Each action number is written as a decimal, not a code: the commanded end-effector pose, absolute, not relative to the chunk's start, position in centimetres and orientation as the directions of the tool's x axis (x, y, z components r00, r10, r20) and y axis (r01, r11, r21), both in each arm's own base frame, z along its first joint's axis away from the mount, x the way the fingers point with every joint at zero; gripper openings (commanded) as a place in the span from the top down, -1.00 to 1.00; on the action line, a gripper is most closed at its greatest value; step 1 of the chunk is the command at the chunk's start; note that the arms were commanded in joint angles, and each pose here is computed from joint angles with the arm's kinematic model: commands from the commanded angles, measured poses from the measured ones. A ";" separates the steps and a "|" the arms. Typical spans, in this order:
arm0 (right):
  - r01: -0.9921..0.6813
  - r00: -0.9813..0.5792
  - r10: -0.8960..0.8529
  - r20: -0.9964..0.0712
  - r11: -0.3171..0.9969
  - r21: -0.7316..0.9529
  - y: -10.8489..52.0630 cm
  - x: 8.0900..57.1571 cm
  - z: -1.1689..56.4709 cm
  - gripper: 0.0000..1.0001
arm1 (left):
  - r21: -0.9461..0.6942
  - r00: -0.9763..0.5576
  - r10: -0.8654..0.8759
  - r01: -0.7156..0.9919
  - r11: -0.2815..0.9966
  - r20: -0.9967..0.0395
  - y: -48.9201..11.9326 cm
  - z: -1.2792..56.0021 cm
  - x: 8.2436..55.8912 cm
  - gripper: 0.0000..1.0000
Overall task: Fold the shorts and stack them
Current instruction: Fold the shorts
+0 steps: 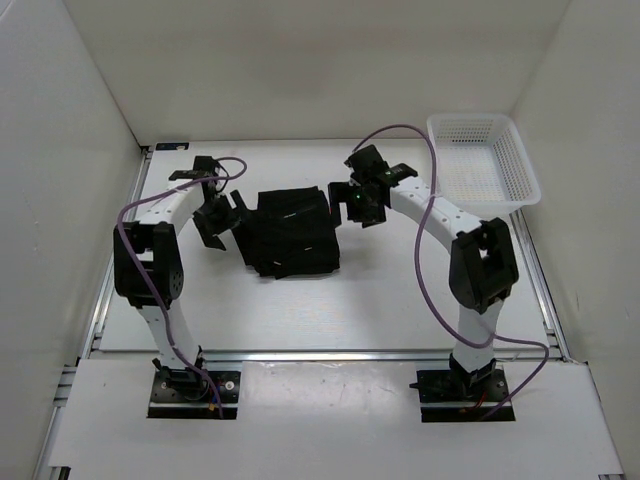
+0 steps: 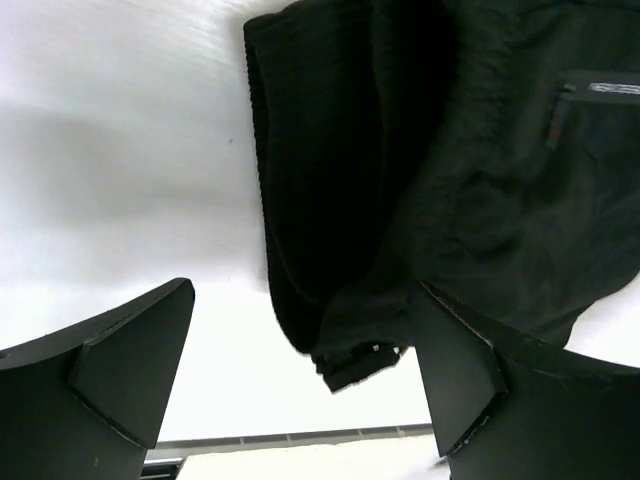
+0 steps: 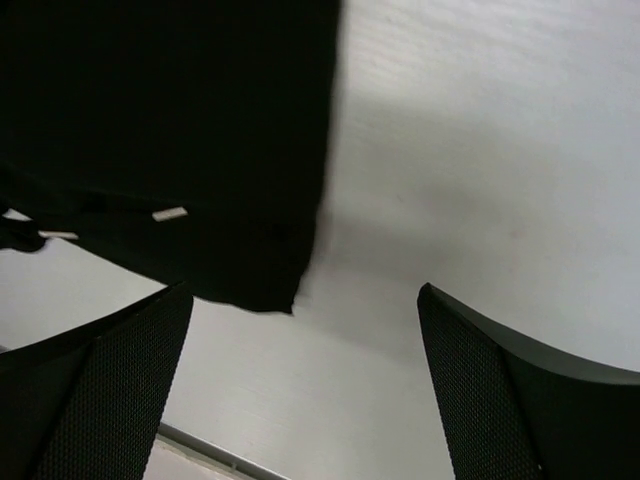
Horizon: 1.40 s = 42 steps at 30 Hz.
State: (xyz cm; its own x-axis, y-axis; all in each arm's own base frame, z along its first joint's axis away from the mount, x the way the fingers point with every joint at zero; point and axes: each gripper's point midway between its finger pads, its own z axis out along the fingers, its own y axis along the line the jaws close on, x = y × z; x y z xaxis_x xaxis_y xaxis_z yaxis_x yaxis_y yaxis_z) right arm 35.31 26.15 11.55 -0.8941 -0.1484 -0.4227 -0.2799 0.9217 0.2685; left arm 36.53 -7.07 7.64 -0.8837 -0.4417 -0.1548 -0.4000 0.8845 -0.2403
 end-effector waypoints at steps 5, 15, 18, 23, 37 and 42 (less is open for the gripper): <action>-0.330 -0.895 -0.160 -0.417 0.867 0.375 30.3 38.7 10.5 -0.95 | -0.331 -0.910 -0.407 -0.361 0.872 -0.076 -8.4 3.7 37.4 -1.00; -0.291 -0.933 -0.150 -0.327 0.850 0.440 31.5 38.9 5.4 -0.93 | -0.321 -0.917 -0.370 -0.309 0.895 -0.147 -8.6 4.5 39.0 0.79; -0.293 -0.939 -0.150 -0.310 0.820 0.491 32.3 38.4 5.1 -0.78 | -0.341 -0.913 -0.352 -0.270 0.900 -0.206 -8.9 6.8 39.5 0.79; -0.258 -0.951 -0.117 -0.285 0.808 0.530 32.7 37.8 4.7 -0.08 | -0.383 -0.902 -0.303 -0.173 0.907 -0.309 -10.1 10.8 40.7 0.79; -0.221 -0.894 -0.054 -0.445 0.916 0.334 27.3 37.6 11.2 -0.94 | -0.281 -0.930 -0.244 -0.165 0.945 -0.275 -9.0 9.6 44.8 -0.83; -0.149 -0.778 -0.011 -0.628 0.974 0.168 20.5 36.1 18.6 -1.00 | -0.254 -0.876 -0.272 -0.180 0.950 -0.397 -7.3 16.2 43.8 -0.99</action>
State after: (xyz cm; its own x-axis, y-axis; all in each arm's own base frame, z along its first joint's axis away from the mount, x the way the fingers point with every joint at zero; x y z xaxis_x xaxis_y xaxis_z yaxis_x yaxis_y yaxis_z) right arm 36.19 25.33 12.50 -0.8796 -0.0442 -0.4737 -0.2061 0.9328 0.2956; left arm 43.90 -8.53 8.08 -0.9364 -0.2637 -0.2317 -0.2022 0.9448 -0.2578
